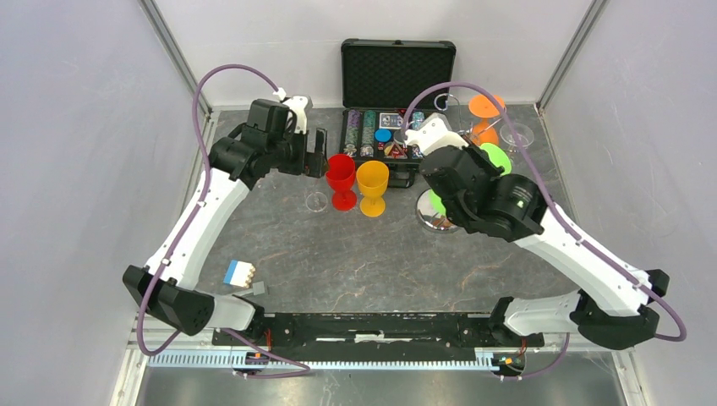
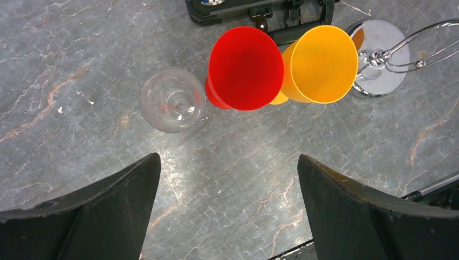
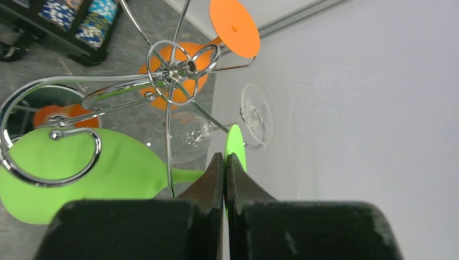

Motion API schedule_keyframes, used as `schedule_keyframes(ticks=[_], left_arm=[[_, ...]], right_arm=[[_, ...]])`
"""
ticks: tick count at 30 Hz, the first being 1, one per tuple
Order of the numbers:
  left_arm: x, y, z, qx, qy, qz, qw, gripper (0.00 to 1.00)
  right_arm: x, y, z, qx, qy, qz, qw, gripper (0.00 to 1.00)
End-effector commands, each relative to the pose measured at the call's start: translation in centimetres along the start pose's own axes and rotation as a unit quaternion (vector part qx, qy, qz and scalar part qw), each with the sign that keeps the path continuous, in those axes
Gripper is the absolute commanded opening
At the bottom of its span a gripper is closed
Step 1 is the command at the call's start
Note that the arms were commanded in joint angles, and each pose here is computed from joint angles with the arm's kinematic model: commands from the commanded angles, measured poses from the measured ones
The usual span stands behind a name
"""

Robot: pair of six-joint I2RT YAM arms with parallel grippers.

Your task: Take the wine glass off the wine glass rack

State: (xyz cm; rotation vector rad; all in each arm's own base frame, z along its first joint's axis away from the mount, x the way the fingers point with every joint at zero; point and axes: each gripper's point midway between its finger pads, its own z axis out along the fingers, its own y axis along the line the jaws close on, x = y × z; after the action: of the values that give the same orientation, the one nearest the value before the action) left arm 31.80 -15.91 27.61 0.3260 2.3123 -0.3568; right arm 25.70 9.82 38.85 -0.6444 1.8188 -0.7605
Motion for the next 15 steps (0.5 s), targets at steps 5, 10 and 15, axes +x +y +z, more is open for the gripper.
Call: schedule_keyframes(ticks=[5,10,15], left_arm=[[-2.4,-0.7,-2.0,0.018,-0.07,0.01,0.997,1.0],[-3.3,-1.0,-3.3,0.024,-0.106,0.009,0.994,1.0],[-4.2,-1.3,-4.8,0.032,-0.143,-0.001,0.989,1.0]], right_arm=[[0.3,-2.1,1.2,0.088,0.025,-0.005,0.996,0.0],[2.0,-2.6,2.7,0.094,0.043,0.005,0.995,0.0],[3.3,-3.1,2.2,0.091,0.048,0.022,0.994,0.0]])
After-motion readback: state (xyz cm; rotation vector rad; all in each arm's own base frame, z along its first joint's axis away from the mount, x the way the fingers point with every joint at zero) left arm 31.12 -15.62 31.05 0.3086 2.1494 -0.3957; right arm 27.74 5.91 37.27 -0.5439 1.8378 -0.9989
